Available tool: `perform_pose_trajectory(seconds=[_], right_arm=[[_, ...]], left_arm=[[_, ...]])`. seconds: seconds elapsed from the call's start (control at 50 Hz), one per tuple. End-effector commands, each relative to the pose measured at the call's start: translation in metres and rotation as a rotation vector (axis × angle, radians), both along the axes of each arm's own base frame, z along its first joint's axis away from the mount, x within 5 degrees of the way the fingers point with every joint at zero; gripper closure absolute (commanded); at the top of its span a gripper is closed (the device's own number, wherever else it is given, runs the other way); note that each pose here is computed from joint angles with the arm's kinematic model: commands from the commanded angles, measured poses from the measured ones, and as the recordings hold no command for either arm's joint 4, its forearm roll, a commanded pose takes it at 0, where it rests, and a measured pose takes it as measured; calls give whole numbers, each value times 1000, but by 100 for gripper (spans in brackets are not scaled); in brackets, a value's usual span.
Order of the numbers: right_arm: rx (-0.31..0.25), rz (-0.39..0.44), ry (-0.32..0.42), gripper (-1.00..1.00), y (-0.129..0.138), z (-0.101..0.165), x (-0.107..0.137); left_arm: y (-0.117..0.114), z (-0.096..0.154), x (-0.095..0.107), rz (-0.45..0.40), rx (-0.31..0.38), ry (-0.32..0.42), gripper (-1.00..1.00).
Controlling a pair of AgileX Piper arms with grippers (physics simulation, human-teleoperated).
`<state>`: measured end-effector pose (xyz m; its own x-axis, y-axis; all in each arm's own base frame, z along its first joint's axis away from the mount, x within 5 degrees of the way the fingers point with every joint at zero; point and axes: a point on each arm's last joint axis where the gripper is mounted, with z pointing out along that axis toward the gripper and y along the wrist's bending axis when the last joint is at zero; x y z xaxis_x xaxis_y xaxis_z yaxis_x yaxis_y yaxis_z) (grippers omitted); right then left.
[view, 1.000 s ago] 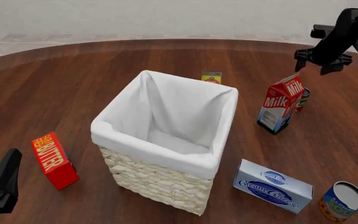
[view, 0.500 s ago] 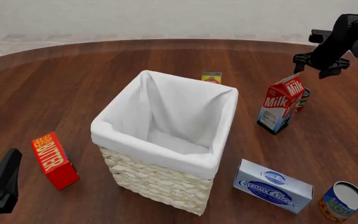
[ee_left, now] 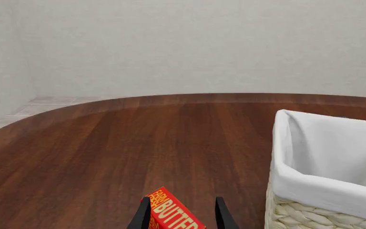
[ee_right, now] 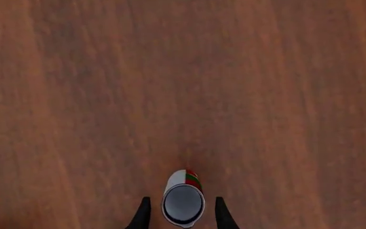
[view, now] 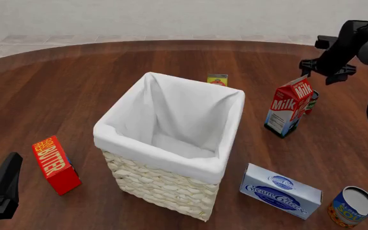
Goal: Pick up the tomato sauce, and put it in the basket.
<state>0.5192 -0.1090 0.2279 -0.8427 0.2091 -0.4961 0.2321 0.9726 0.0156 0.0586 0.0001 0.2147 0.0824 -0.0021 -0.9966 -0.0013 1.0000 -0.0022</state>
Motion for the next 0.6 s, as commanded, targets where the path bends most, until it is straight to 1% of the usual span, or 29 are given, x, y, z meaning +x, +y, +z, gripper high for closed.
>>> perform_pose_trajectory(seconds=[0.02,0.6], right_arm=[[2,-1,7,-100,-1,-6,1],[3,3,38,-100,-4,-24,3]], left_arm=[[0,0,0,-1,1,-1,-100],[0,0,0,-1,1,-1,-100]])
